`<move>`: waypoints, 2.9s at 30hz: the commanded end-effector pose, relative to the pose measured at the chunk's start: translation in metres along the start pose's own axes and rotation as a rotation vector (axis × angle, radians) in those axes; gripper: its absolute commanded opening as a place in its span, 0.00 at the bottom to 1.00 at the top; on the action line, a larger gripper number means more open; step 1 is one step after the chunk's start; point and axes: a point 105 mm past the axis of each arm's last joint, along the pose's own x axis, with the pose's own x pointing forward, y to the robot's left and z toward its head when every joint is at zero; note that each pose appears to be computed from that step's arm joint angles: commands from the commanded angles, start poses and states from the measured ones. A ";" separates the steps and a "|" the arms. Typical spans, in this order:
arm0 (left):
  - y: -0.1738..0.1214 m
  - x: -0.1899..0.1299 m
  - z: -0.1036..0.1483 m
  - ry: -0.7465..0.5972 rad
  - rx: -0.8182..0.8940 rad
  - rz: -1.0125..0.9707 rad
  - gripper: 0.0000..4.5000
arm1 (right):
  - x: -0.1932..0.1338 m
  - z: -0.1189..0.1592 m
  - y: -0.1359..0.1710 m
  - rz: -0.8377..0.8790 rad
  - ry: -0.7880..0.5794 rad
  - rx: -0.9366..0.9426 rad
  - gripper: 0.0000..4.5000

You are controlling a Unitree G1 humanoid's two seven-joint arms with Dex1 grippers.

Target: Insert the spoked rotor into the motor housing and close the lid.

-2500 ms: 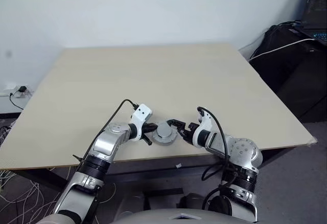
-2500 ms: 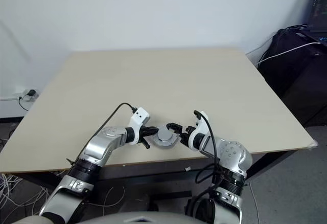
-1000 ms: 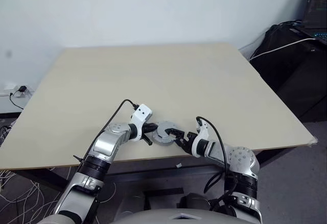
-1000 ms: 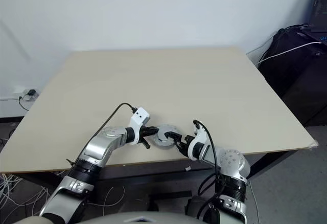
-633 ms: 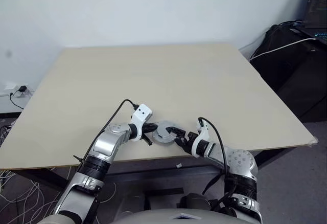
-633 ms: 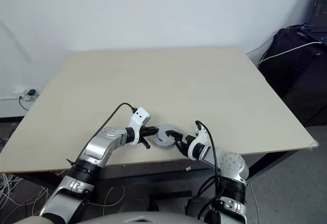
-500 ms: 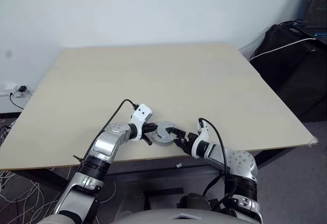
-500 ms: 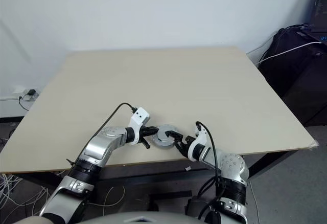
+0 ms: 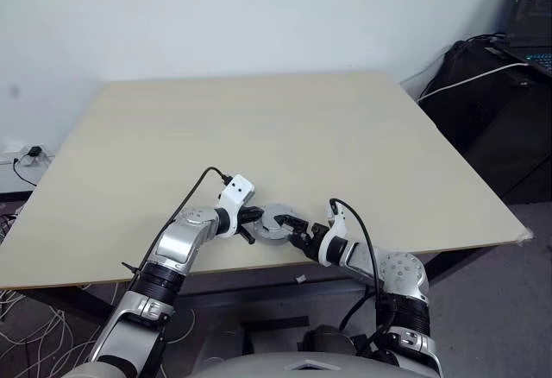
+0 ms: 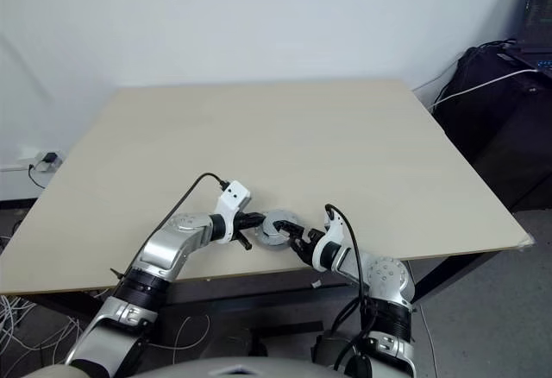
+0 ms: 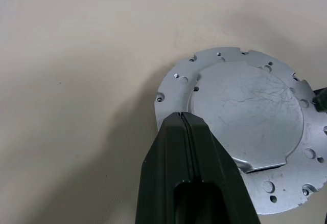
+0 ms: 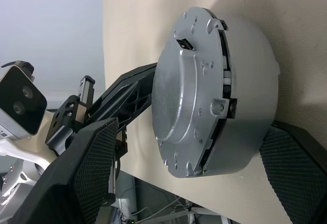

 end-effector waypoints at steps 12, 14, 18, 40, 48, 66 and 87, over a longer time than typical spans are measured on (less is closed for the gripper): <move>-0.010 0.007 -0.016 0.056 -0.021 -0.037 0.00 | 0.034 -0.027 0.068 0.274 0.066 0.030 0.99; -0.010 0.007 -0.016 0.055 -0.021 -0.036 0.00 | 0.035 -0.025 0.067 0.258 0.052 0.032 0.99; -0.010 0.007 -0.016 0.055 -0.022 -0.035 0.00 | 0.036 -0.024 0.066 0.237 0.044 0.037 0.99; -0.008 0.008 -0.014 0.050 -0.021 -0.030 0.00 | 0.035 -0.031 0.084 0.282 0.099 0.014 0.32; -0.008 0.009 -0.013 0.045 -0.022 -0.030 0.00 | 0.036 -0.030 0.084 0.263 0.094 -0.032 0.32; -0.009 0.010 -0.013 0.044 -0.017 -0.033 0.00 | 0.039 -0.030 0.080 0.229 0.083 -0.068 0.76; -0.010 0.008 -0.017 0.051 -0.023 -0.035 0.00 | 0.036 -0.044 0.095 0.346 0.167 -0.016 0.99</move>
